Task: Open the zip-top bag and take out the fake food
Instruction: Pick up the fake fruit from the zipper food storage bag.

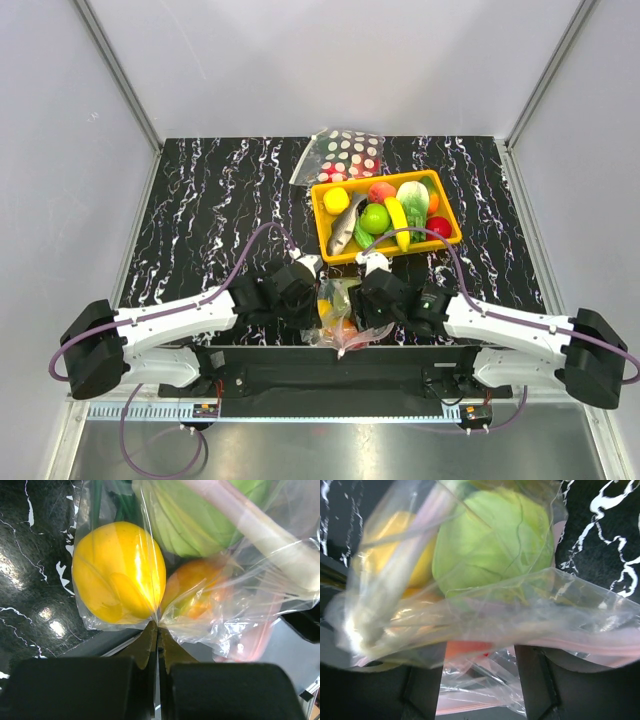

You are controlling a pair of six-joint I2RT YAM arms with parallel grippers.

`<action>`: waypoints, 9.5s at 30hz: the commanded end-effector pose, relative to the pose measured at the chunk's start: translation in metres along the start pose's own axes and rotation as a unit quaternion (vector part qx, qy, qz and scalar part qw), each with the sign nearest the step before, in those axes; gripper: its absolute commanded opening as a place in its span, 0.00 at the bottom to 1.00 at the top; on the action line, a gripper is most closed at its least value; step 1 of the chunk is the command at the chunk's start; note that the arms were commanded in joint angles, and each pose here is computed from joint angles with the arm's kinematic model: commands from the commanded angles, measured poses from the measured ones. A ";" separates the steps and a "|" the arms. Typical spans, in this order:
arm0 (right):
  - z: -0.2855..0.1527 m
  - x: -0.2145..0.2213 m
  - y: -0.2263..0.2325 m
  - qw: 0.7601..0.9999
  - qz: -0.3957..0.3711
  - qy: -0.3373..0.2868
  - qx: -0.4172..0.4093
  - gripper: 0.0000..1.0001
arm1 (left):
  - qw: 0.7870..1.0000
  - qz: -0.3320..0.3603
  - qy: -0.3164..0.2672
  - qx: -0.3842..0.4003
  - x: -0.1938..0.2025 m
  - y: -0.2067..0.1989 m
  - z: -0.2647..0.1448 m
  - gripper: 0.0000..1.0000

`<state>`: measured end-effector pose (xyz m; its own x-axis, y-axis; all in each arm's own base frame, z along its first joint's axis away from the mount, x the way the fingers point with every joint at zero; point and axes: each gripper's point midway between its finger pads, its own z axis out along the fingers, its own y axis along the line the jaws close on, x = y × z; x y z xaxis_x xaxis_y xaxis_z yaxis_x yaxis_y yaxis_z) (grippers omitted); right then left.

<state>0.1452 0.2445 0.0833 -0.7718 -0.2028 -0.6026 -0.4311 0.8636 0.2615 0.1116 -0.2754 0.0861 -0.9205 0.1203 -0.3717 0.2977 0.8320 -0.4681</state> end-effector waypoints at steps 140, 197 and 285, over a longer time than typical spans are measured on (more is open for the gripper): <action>0.055 -0.024 0.055 0.995 -0.081 0.052 -0.034 0.17 | 0.992 -0.101 -0.049 -0.061 0.004 0.029 -0.034 0.72; 0.074 -0.031 0.067 0.988 -0.113 0.022 -0.106 0.68 | 0.994 -0.047 0.021 -0.095 0.013 0.028 0.018 0.04; -0.067 -0.238 -0.063 0.966 0.044 -0.248 0.057 0.00 | 0.980 -0.097 -0.126 -0.116 -0.053 0.061 -0.070 0.06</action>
<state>0.3107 0.2060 0.2498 -0.4803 0.1121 -0.8699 -0.2568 0.9304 0.2617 0.1508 -0.2111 0.1093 -0.8992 -0.1268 -0.4188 0.0503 0.9208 -0.3867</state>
